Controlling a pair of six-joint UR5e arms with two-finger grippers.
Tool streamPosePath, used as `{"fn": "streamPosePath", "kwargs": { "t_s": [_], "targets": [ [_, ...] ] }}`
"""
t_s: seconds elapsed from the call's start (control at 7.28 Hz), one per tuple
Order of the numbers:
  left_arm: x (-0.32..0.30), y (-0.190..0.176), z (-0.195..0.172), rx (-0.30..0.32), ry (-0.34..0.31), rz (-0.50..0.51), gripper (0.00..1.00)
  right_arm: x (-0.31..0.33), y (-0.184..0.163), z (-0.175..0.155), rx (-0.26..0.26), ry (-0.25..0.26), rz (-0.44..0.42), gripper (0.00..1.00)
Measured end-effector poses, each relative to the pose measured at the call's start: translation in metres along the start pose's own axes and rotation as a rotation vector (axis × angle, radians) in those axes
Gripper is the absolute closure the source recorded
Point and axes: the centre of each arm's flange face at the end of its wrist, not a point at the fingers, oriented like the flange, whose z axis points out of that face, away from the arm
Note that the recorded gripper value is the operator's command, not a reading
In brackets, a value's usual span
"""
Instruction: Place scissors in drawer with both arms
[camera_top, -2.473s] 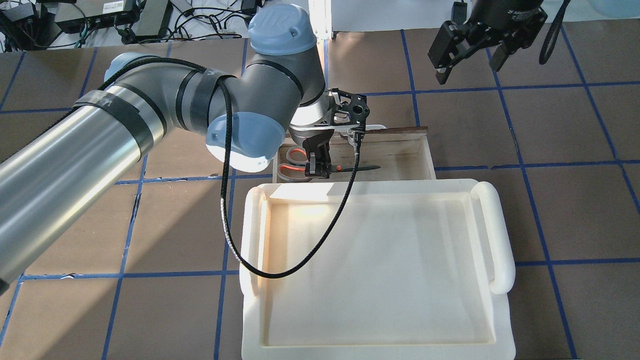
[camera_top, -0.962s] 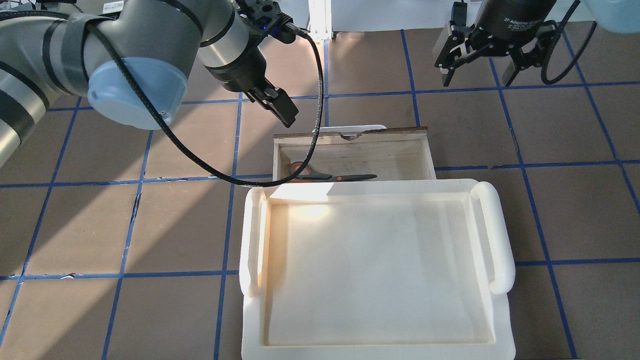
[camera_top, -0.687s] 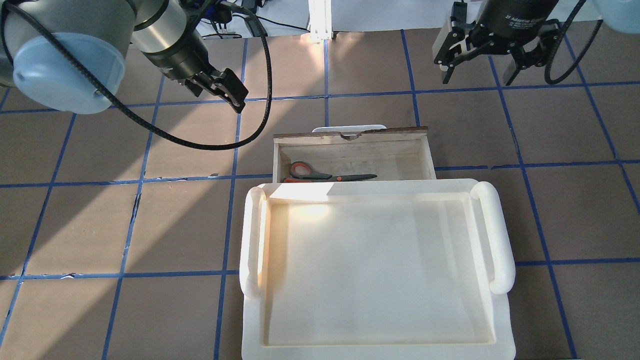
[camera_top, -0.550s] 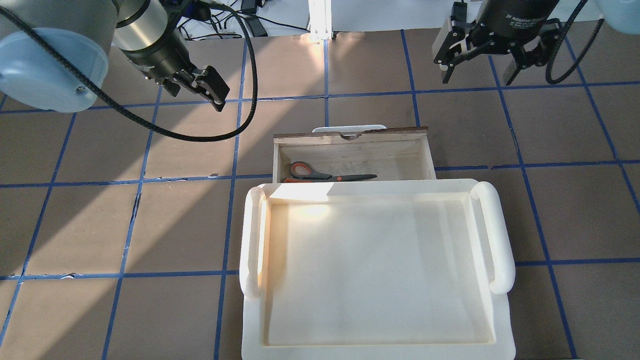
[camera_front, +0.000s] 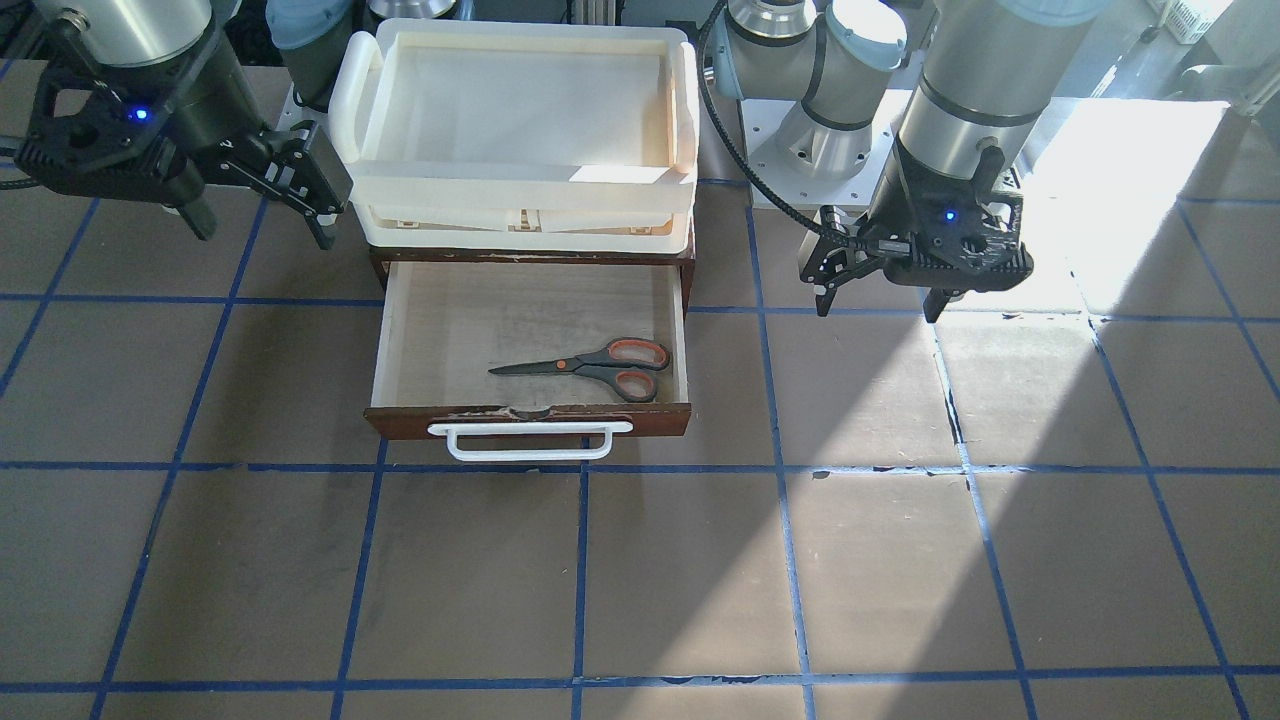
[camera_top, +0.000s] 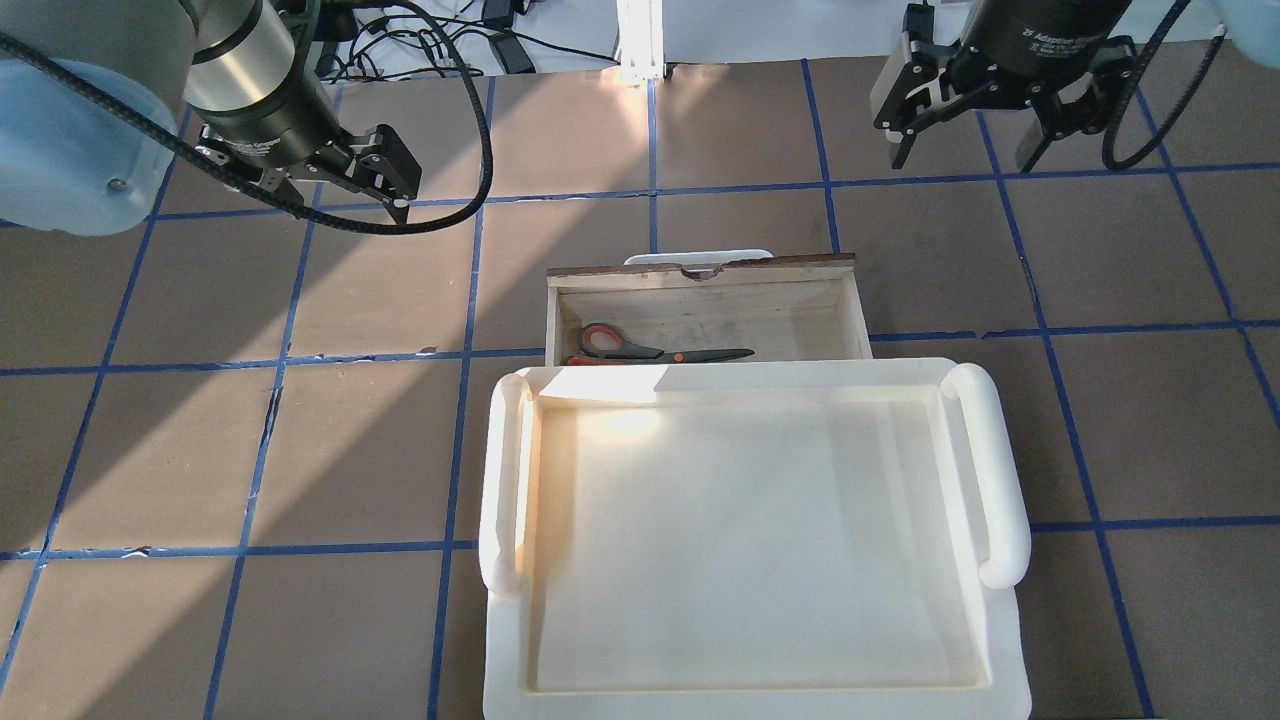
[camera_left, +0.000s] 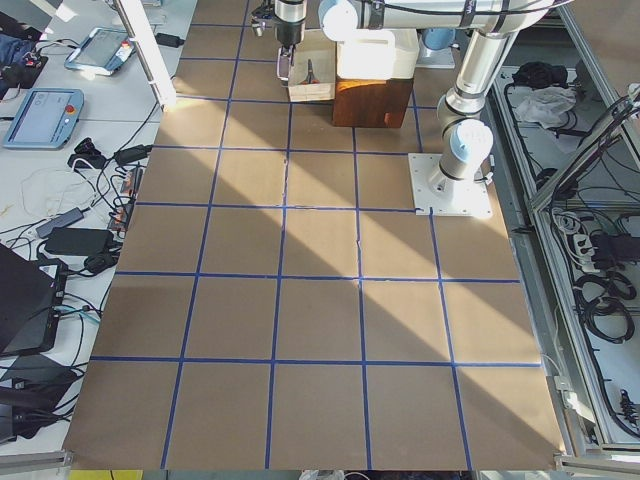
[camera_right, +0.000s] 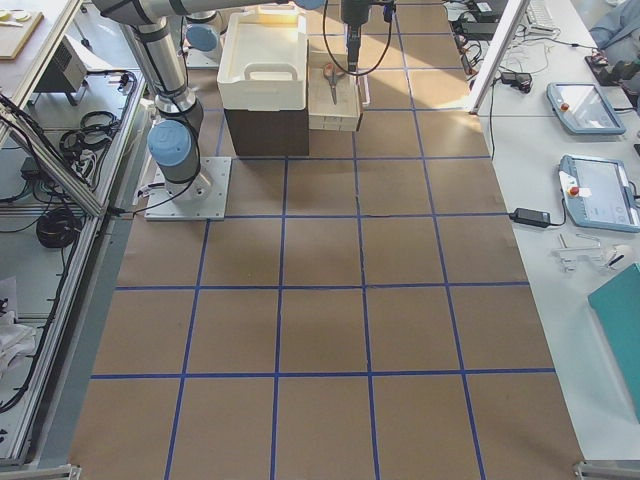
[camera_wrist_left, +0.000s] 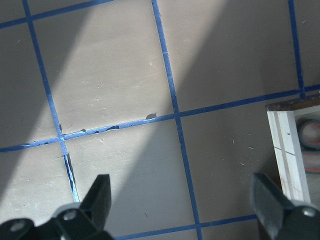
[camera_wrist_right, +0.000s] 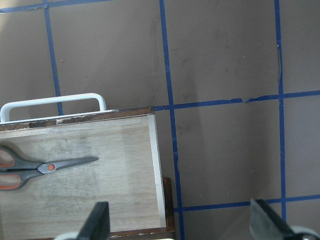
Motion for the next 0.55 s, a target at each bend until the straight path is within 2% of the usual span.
{"fn": "streamPosePath", "kwargs": {
  "t_s": [0.55],
  "targets": [
    [-0.013, 0.023, -0.015, -0.035, 0.018, -0.072, 0.00, 0.001, 0.003, 0.008, -0.022, 0.006, -0.003, 0.00]
  ]
}}
